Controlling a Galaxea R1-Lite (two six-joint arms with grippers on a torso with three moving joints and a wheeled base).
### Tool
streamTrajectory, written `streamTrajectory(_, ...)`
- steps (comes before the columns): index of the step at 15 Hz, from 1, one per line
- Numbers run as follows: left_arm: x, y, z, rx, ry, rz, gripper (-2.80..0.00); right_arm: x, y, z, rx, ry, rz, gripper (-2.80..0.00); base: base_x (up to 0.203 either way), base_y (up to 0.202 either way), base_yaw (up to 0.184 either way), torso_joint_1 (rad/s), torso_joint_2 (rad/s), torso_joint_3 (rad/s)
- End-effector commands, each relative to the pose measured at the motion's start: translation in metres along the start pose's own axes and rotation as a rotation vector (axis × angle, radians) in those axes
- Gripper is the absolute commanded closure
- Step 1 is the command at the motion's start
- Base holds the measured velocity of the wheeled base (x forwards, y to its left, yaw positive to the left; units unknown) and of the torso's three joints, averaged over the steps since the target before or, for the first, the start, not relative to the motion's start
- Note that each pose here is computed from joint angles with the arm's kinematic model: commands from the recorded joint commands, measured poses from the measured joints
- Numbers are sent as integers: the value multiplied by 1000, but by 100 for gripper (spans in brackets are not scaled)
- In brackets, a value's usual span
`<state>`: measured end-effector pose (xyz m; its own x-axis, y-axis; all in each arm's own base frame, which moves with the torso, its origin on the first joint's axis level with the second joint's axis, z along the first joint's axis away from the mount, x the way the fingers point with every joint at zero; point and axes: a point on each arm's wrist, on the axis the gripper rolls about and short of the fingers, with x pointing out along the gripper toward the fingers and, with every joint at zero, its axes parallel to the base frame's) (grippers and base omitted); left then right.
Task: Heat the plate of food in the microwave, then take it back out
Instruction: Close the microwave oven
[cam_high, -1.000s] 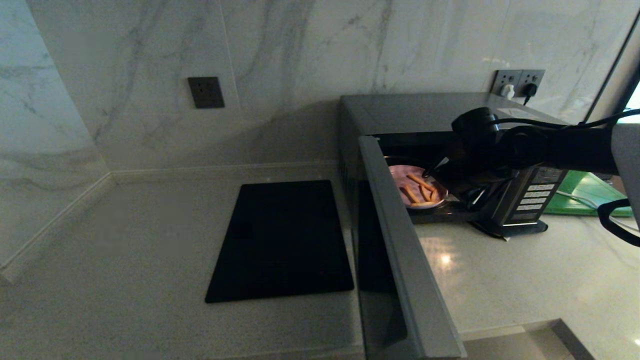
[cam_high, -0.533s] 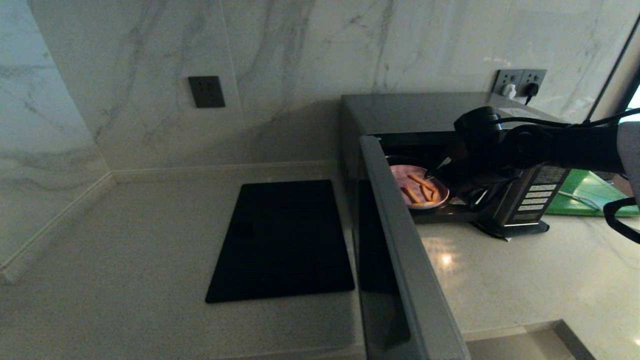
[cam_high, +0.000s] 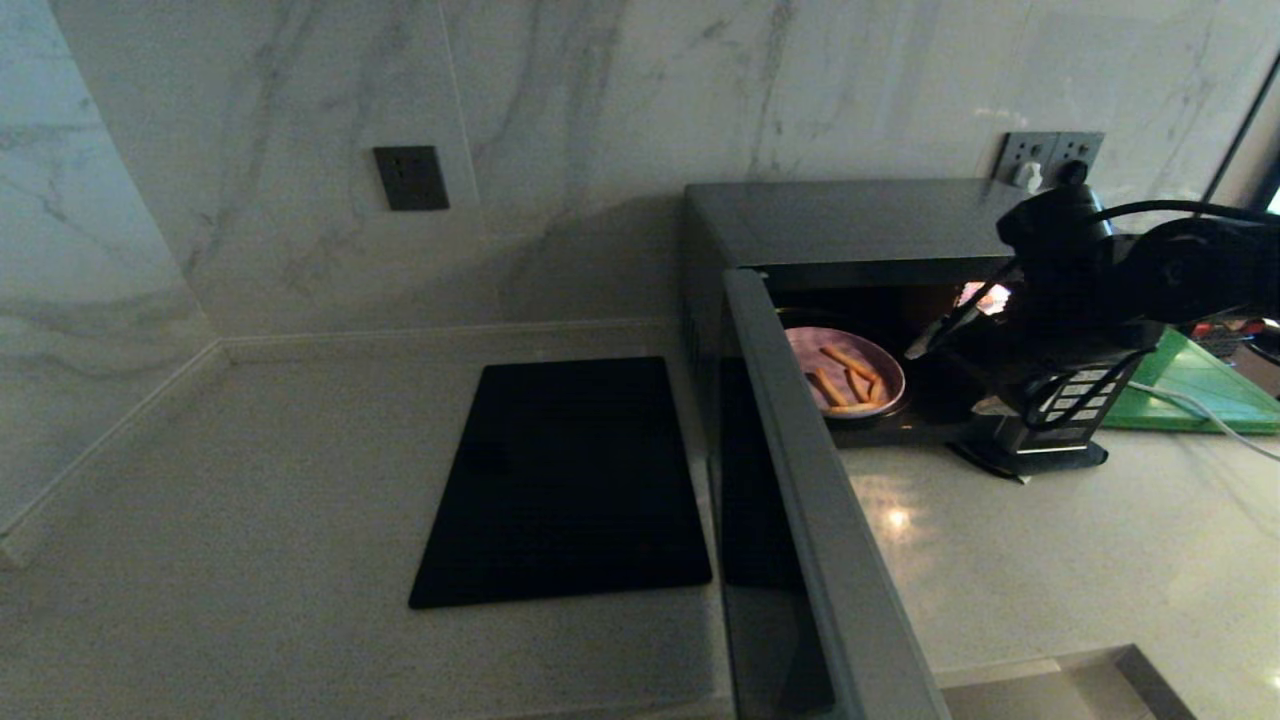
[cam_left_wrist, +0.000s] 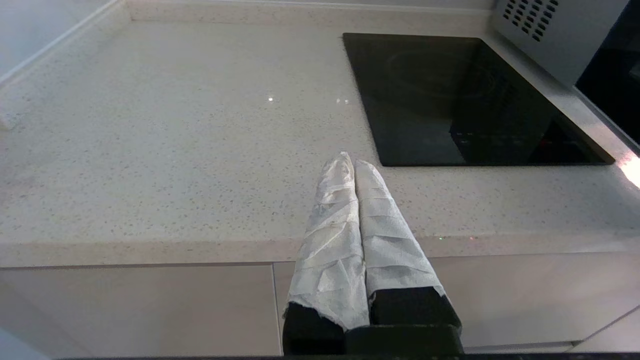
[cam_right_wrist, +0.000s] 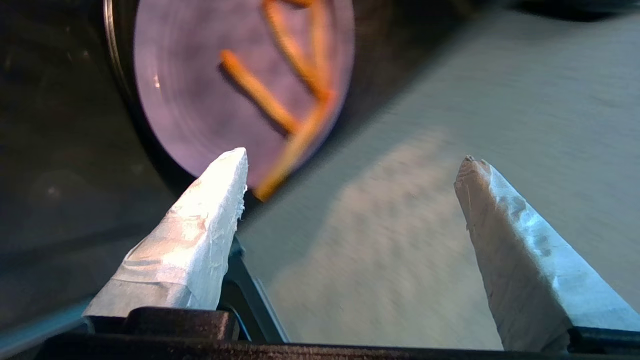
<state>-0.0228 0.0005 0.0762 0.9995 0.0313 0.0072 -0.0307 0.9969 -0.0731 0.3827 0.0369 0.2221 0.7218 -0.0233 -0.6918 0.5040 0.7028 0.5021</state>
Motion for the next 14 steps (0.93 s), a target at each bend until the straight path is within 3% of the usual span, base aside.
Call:
streamTrajectory(1, 0, 0, 0, -1, 1, 1, 0, -47, -9, -2, 7, -28, 28, -280, 0, 0, 0, 0, 0, 0)
streamTrajectory(6, 0, 0, 0, -1, 1, 1, 0, -121, -47, -29, -16, 19, -26, -280, 0, 0, 0, 0, 0, 0)
streamTrajectory(9, 0, 0, 0, -1, 1, 1, 0, -171, -69, -41, -80, 42, -127, -280, 0, 0, 0, 0, 0, 0)
streamTrajectory(14, 0, 0, 0, -1, 1, 1, 0, -231, -69, -40, -155, 3, -203, -280, 0, 0, 0, 0, 0, 0)
